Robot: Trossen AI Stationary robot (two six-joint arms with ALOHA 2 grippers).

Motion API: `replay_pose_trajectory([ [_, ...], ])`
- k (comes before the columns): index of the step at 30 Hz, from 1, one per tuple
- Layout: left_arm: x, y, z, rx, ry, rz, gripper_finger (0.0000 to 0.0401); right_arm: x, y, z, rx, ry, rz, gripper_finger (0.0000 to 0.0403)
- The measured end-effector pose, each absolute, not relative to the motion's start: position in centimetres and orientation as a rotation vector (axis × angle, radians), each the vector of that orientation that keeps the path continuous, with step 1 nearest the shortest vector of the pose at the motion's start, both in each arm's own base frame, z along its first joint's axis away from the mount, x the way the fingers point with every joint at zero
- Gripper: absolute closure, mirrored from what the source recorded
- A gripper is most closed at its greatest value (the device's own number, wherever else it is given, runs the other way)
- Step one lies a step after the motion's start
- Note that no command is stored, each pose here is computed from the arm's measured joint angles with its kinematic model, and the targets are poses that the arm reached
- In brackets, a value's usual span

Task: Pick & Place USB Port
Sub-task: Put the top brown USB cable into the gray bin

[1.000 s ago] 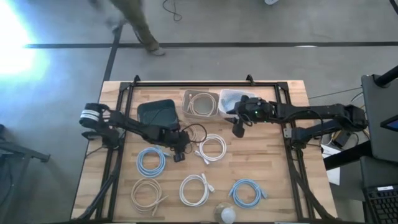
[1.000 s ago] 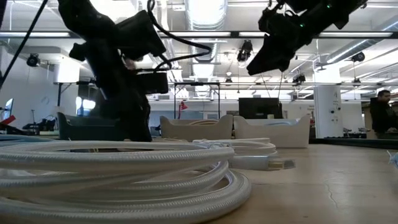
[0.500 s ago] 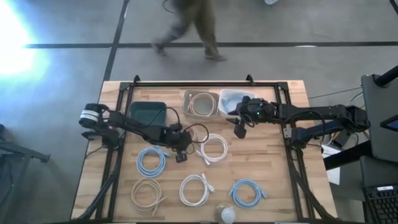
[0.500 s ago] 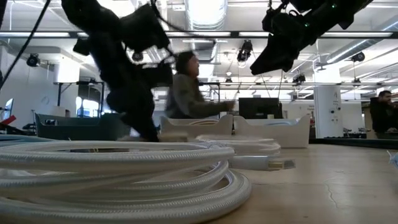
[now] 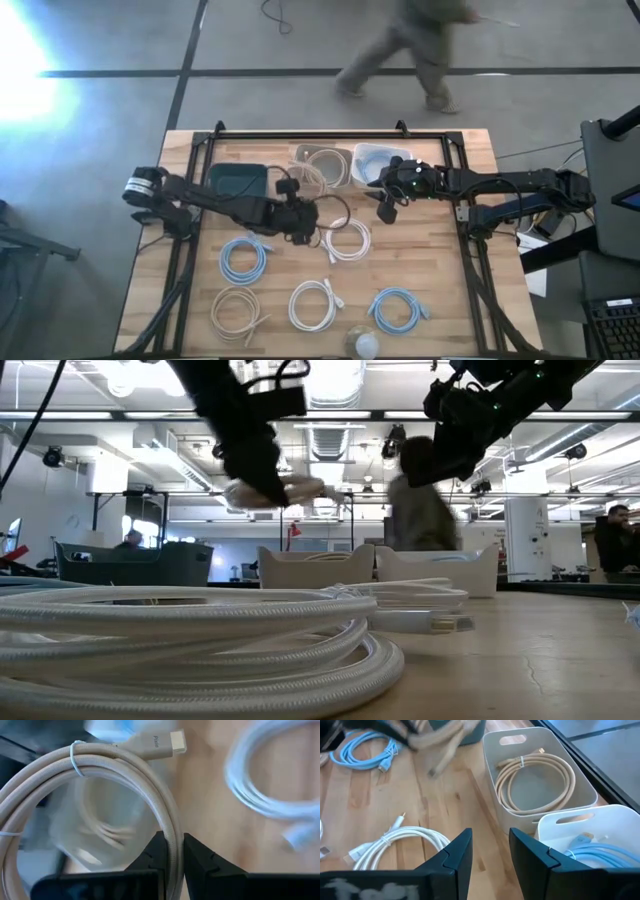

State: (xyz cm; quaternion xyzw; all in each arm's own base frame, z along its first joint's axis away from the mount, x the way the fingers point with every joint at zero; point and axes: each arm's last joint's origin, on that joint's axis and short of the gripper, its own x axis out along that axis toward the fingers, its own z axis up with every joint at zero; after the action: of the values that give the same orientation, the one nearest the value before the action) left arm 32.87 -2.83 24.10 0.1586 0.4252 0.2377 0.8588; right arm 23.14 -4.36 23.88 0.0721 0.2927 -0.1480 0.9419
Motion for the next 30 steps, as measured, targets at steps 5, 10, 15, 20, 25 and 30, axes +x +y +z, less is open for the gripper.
replay_pose_trajectory([
  [5,34.2,-0.4,25.5,0.216,0.76,0.576,0.0369,23.1,-4.4,23.9,0.143,0.597,-0.301,0.0281],
  [10,35.5,2.5,25.2,0.156,0.63,0.666,0.0368,23.1,-4.4,23.9,0.127,0.598,-0.296,0.0289],
  [15,36.5,5.4,23.8,0.074,0.612,0.667,0.0368,23.1,-4.4,23.9,0.12,0.598,-0.294,0.0294],
  [20,37.4,7.3,21.4,0.039,0.633,0.718,0.0367,23.1,-4.4,23.9,0.112,0.599,-0.294,0.0292],
  [25,38.5,8.5,18.8,0.03,0.652,0.711,0.0366,23.2,-4.4,23.9,0.112,0.599,-0.294,0.029],
  [30,38.9,8.7,17.0,0.02,0.692,0.652,0.0366,23.2,-4.4,23.9,0.113,0.598,-0.294,0.0295],
])
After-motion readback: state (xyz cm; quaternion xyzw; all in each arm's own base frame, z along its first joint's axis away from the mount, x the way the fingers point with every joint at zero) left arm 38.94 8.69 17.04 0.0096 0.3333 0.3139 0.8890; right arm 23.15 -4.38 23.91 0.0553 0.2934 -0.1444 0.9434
